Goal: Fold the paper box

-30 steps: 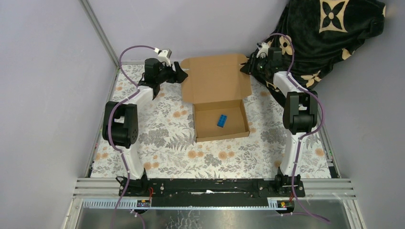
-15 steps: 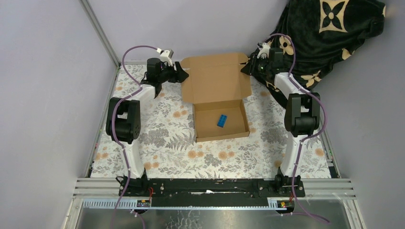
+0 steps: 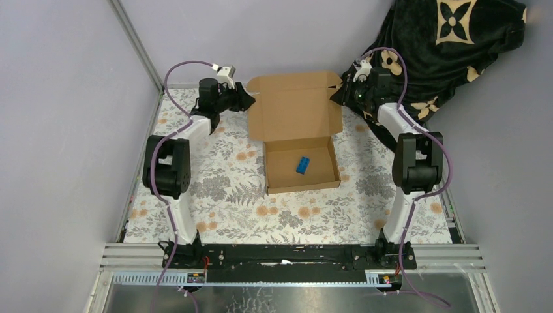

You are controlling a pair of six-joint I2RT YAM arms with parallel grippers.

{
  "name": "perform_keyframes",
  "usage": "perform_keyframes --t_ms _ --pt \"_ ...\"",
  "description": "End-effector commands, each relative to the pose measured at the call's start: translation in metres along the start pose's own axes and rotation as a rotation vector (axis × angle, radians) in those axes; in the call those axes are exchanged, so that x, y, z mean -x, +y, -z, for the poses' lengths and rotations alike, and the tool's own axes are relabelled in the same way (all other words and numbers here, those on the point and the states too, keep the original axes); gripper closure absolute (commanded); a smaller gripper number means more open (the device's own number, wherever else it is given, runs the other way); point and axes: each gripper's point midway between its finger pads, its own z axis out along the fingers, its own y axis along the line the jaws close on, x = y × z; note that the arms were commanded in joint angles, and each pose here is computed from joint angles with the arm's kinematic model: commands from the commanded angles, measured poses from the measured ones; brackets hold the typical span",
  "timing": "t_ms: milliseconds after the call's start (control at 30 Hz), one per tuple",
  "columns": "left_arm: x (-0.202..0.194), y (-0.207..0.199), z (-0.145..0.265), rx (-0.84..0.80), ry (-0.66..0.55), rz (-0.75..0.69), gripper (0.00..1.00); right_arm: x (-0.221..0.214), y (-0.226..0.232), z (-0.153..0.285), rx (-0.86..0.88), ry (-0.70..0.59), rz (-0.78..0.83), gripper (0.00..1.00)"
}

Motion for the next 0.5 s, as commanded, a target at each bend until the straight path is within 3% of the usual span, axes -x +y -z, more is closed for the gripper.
perform_keyframes --t_ms 0,467 --pt "0.038 -0.016 0.014 -0.021 -0.105 -0.062 0.54 0.035 0.026 0.023 0.046 -0.097 0.079 0.73" --pt "0.032 -0.067 0.024 0.061 -0.091 -0.21 0.59 0.034 0.051 0.046 0.008 -0.105 0.142 0.73"
